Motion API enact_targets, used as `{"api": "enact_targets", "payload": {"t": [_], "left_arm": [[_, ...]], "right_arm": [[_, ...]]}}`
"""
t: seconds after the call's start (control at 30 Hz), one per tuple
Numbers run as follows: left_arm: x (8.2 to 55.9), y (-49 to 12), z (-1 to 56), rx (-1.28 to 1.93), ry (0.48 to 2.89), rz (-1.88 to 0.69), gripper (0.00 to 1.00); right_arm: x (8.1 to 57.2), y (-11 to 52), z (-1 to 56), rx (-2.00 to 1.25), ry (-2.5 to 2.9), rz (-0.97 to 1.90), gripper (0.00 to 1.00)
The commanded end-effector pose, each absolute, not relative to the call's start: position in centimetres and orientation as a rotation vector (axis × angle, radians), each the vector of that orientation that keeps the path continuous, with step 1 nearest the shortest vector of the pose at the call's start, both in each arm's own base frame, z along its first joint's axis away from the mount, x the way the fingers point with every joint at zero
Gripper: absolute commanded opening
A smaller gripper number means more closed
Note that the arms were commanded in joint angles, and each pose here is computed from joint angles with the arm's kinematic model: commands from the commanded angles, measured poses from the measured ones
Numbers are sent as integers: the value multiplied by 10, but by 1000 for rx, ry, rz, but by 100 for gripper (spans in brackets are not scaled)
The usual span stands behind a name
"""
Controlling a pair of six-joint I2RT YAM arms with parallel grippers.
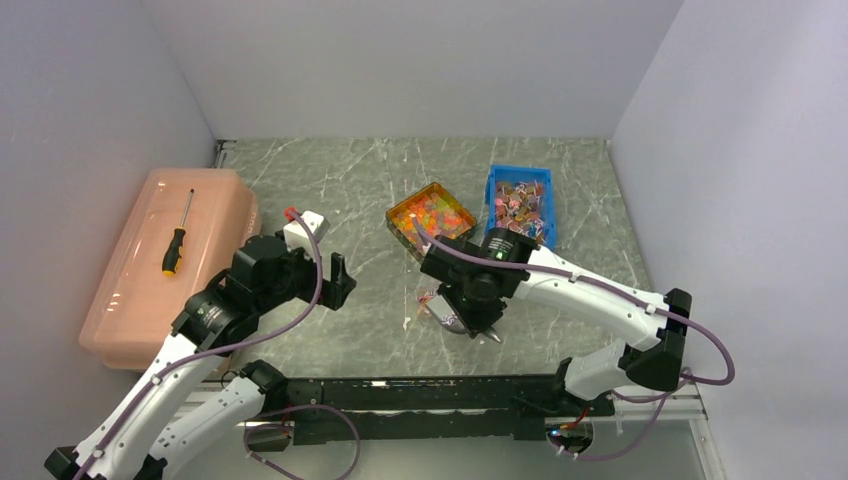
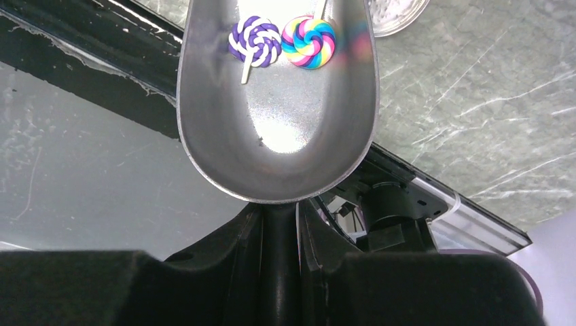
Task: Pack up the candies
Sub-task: Place the fake candies in the packing bottle.
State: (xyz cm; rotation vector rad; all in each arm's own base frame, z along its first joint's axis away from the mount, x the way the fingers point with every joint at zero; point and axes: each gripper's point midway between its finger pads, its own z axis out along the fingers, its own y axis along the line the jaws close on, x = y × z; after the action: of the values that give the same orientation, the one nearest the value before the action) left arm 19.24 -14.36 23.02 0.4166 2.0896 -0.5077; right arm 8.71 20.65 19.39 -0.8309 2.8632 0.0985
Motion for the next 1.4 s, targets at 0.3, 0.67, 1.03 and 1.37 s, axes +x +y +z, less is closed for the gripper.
{"api": "enact_targets", "payload": {"t": [0.3, 0.67, 1.03, 1.37], "left_arm": [[192, -148, 237, 421, 2054, -545, 100], [191, -148, 237, 423, 2053, -548, 99], [191, -148, 238, 423, 2049, -549, 99], [191, -148, 237, 424, 2052, -547, 99]], "right_arm": [[93, 205, 201, -752, 2943, 147, 0], [104, 210, 198, -741, 2991, 174, 0], [116, 210, 196, -754, 2995, 162, 0], [117, 213, 202, -752, 2988, 213, 0]]}}
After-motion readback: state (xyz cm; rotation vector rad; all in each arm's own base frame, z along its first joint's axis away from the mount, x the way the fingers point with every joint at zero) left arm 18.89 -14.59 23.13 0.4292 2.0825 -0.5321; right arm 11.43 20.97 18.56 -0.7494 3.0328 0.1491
